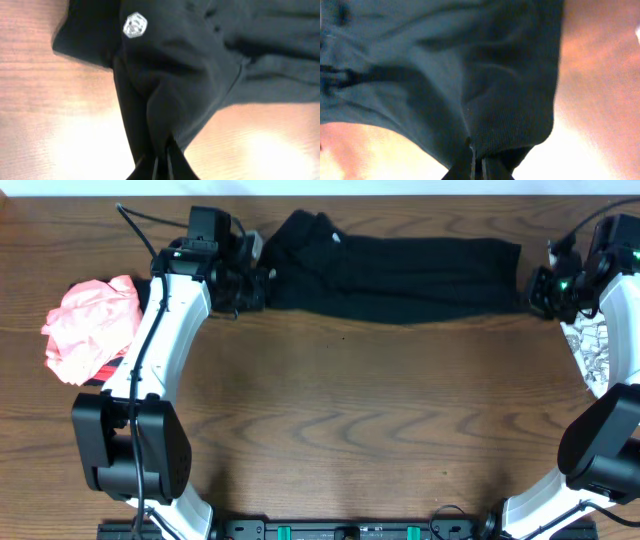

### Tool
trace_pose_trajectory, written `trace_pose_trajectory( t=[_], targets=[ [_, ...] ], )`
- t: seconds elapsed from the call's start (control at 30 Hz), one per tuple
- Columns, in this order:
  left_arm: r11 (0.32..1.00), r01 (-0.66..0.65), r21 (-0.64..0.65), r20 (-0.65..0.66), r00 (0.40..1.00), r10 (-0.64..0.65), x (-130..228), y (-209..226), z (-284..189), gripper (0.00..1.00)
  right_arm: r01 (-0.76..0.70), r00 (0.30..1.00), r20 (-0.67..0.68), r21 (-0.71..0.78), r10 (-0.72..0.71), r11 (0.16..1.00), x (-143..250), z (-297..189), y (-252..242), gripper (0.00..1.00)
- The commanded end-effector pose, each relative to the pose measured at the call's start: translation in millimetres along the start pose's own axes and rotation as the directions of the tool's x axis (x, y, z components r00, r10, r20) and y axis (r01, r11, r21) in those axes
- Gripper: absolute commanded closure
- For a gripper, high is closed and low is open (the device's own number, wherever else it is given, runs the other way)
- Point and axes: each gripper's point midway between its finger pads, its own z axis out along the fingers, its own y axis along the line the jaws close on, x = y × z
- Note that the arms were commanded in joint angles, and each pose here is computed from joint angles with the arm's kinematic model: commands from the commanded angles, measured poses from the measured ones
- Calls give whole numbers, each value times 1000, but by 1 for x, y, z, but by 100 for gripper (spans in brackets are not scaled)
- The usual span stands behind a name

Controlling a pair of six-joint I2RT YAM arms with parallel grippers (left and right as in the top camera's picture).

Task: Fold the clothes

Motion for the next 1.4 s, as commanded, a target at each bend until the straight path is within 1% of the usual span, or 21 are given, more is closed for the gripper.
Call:
trace_pose_trajectory(
  t=[0.0,0.13,0.27,0.4,0.47,0.63,0.67,0.73,0.8,0.87,0.9,0.93,1.0,1.07,1.13,1.17,1.2,1.27,1.33,1.37],
  targets=[
    [999,35,8,-54,998,-35,16,-3,-16,94,3,999,-48,151,4,989,16,-13,-29,99],
    [996,90,-22,-197,976,-93,53,0,-20,94,-29,982,-176,248,75,968,51,-22,-49,99],
    [991,123,-48,-289,948,-132,77,2,-26,94,-30,958,-262,314,117,949,75,-31,-59,99],
    [987,129,-93,-333,931,-152,89,8,-31,94,-26,933,-328,342,145,939,93,-39,-62,99],
    [987,131,-94,-339,928,-155,91,8,-31,94,-26,929,-338,345,149,938,95,-40,-62,99],
    [990,115,-82,-300,944,-134,81,7,-29,94,-27,934,-328,340,145,940,92,-38,-61,99],
    [991,111,-78,-287,949,-129,78,7,-29,94,-31,937,-319,329,142,944,90,-37,-59,99],
    [993,95,-67,-249,962,-109,70,5,-30,87,-33,952,-284,272,113,962,80,-32,-51,99],
    [996,70,-50,-175,981,-78,54,1,-34,87,-29,973,-221,196,73,980,64,-28,-39,99],
    [999,36,-32,-79,996,-39,34,-4,-40,89,-13,991,-127,134,31,991,43,-28,-27,99],
    [1000,5,-27,13,1000,-4,15,-7,-47,94,10,999,-54,95,-5,995,26,-30,-17,99],
    [999,-14,-34,70,997,17,4,-8,-52,94,24,1000,-11,80,-24,996,17,-33,-12,99],
    [997,-51,-57,199,978,62,-23,-11,-65,94,59,995,80,64,-64,996,-4,-41,0,99],
    [993,-87,-79,346,932,109,-54,-17,-86,94,109,975,188,60,-119,992,-30,-55,17,99],
    [989,-110,-102,463,874,145,-80,-23,-107,94,147,949,272,70,-161,987,-51,-71,33,99],
    [987,-116,-108,499,853,154,-89,-26,-116,94,146,937,307,81,-164,986,-59,-78,38,99],
    [988,-112,-111,524,837,154,-95,-28,-124,94,149,926,338,91,-171,985,-66,-86,44,99],
    [988,-105,-111,534,832,148,-98,-30,-130,94,152,911,372,101,-179,983,-73,-97,54,99],
    [995,-53,-85,504,859,89,-88,-27,-125,94,149,908,378,105,-178,983,-74,-98,58,99],
    [996,-37,-75,462,884,68,-78,-26,-119,94,144,912,371,110,-175,983,-72,-98,57,99]
  ],
)
